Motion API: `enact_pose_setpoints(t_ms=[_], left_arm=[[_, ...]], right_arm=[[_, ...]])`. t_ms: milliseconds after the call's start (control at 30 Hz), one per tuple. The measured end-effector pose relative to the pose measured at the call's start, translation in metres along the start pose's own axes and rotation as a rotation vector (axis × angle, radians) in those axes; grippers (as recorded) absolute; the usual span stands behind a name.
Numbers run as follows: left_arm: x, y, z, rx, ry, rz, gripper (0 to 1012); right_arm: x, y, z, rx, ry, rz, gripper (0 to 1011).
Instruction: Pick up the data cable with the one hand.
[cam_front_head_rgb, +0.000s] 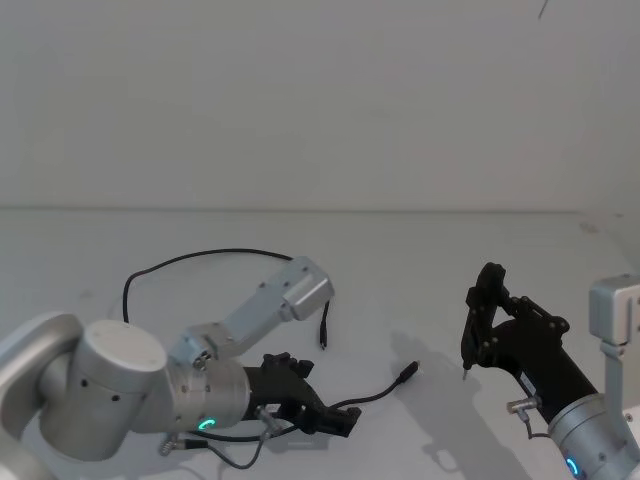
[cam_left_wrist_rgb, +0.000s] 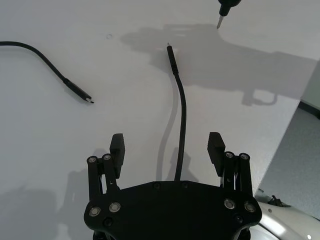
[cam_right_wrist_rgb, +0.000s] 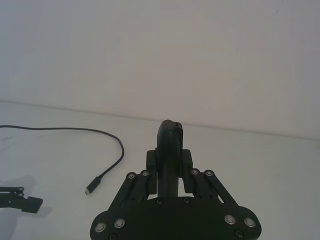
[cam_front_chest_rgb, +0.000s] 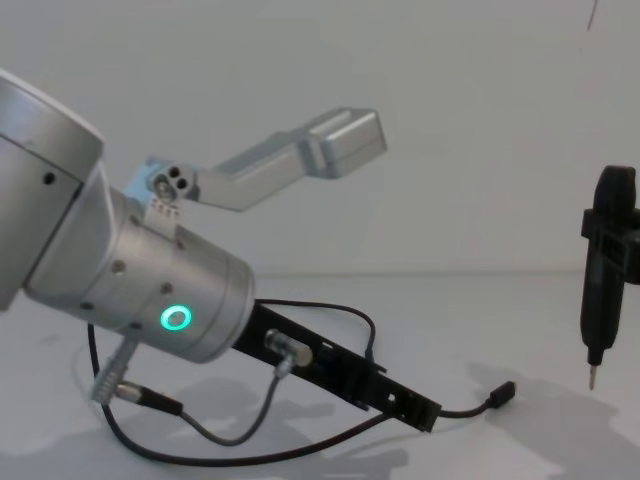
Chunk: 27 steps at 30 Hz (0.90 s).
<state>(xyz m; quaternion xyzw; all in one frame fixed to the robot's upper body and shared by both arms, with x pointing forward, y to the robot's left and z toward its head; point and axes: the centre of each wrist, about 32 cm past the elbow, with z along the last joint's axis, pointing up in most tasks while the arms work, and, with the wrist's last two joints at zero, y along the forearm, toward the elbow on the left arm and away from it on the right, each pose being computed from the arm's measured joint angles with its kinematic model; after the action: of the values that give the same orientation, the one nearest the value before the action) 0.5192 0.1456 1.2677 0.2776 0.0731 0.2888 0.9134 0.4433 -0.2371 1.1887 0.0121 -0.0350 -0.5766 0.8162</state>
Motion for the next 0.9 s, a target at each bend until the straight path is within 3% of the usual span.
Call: enact_pose_setpoints(t_ms=[233,333,867,900], left_arm=[[-0.0036,-0.0087,0.0039,0.023,0.003,0.007,993],[-0.0042,-0.0104,0.0047,0.028,0.003,0.009,933],[-0.0073,-0.0175,0.0081,0.046,0.005,0.014,483],[-0.0074,-0.0177,0.0081,0.047,0.005,0.014,411]], right_arm=[[0.000,0.000,0.000,0.000,0.000,0.000,279],[0.000,0.000,0.000,0.000,0.000,0.000,279],[0.000,0.000,0.000,0.000,0.000,0.000,279],[0.000,0.000,0.000,0.000,0.000,0.000,279]])
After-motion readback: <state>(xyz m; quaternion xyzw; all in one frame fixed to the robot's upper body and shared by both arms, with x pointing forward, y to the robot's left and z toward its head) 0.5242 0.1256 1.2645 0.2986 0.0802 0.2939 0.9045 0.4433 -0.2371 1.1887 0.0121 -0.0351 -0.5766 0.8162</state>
